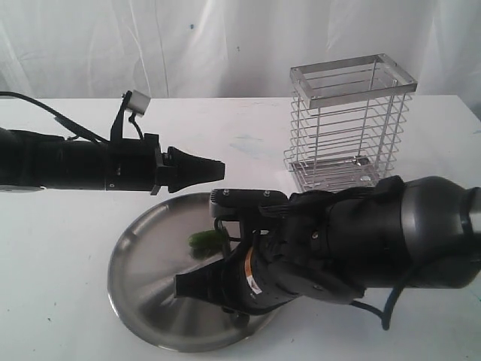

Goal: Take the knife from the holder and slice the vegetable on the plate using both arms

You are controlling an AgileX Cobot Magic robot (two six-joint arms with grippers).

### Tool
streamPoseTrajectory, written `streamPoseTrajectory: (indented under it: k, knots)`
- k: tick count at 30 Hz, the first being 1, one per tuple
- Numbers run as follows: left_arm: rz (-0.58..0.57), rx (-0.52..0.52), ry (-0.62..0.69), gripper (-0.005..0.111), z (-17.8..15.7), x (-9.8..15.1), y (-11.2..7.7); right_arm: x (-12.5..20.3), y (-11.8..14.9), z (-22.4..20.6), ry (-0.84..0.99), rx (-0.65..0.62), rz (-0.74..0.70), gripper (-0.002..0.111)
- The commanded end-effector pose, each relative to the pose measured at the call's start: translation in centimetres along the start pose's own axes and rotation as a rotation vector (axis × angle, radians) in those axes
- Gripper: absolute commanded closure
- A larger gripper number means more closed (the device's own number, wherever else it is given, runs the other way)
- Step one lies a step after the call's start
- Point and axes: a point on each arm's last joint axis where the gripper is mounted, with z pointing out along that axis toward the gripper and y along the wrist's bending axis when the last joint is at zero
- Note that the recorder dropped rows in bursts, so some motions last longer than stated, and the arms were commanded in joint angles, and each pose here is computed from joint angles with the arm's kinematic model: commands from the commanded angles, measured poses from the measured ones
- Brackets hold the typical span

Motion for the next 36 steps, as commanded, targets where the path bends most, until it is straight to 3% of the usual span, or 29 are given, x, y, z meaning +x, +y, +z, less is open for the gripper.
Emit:
streamPoseTrajectory:
  k: [1, 8, 17, 36]
  knots:
    - [-0.003, 0.012, -0.024, 0.107, 0.0, -0.2, -0.3, -0.5, 0.1, -0.2, -0.031, 0.004, -0.005, 0.108]
    - [-0.004, 0.021, -0.026, 0.107, 0.0, -0.3, -0.3, -2.2, 0.0, -1.7, -0.072, 0.122, -0.052, 0.108]
    - [0.001, 0.02, -0.026, 0.107, 0.0, -0.3, -0.3, -0.6, 2.0, -2.1, -0.055, 0.066, -0.092, 0.108]
    - [0.015, 0.041, -0.033, 0.107, 0.0, -0.3, -0.5, 0.4, 1.8, -0.5, -0.002, 0.141, -0.11, 0.108]
